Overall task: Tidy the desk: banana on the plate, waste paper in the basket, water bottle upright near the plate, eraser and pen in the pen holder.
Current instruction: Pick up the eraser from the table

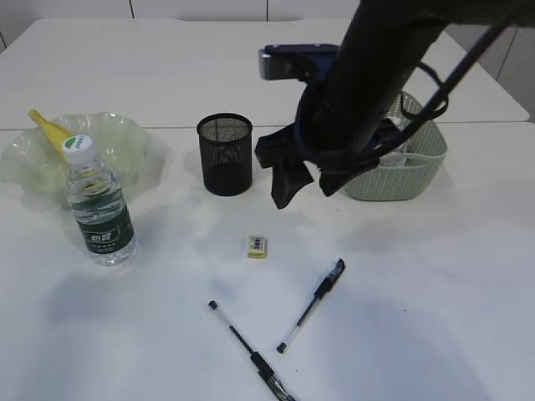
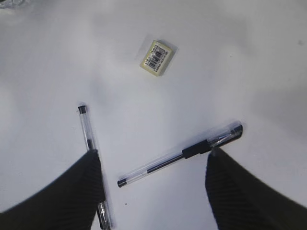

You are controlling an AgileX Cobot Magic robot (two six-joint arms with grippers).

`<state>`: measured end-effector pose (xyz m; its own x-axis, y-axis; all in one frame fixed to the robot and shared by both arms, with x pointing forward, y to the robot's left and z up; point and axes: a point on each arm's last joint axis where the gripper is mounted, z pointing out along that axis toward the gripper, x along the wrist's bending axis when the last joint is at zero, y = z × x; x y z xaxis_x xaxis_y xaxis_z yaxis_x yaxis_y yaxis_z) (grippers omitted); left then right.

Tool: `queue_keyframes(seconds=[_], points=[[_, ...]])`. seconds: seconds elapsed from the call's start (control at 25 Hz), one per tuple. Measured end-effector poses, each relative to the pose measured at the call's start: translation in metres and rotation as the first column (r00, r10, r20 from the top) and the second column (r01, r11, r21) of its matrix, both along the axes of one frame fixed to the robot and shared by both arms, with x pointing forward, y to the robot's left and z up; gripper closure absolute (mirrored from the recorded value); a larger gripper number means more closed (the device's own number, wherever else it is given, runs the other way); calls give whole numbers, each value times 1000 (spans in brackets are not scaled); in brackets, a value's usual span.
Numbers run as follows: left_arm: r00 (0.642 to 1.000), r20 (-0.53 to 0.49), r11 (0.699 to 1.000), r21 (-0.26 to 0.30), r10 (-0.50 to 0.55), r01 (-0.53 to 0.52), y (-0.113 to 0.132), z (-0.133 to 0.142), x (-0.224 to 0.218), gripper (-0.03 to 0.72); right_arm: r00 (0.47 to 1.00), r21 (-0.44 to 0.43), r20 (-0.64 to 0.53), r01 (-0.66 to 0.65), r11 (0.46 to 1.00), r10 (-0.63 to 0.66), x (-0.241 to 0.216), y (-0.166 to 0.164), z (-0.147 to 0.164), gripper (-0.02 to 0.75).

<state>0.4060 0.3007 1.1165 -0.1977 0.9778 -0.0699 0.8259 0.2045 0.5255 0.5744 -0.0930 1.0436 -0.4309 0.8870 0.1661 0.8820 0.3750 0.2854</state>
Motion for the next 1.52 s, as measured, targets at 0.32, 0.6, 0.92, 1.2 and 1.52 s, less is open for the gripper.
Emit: queue_keyframes(seconds=[0.32, 0.6, 0.92, 1.2, 1.52], points=[[983, -181, 999, -36, -45, 39, -4, -20, -13, 171, 993, -81, -119, -25, 996, 15, 37, 28, -49, 237], [984, -170, 997, -65, -56, 46, -7, -21, -12, 205, 994, -86, -104, 26, 996, -35, 69, 47, -65, 237], [992, -115, 996, -76, -57, 49, -8, -19, -7, 208, 989, -95, -108, 94, 991, -104, 77, 74, -91, 237], [995, -79, 996, -76, -57, 51, -8, -18, -4, 209, 933, -86, -157, 314, 946, -324, 77, 76, -95, 237], [997, -43, 996, -76, -58, 55, -9, -16, -2, 211, 854, -83, -216, 466, 881, -472, 76, 79, -102, 237]])
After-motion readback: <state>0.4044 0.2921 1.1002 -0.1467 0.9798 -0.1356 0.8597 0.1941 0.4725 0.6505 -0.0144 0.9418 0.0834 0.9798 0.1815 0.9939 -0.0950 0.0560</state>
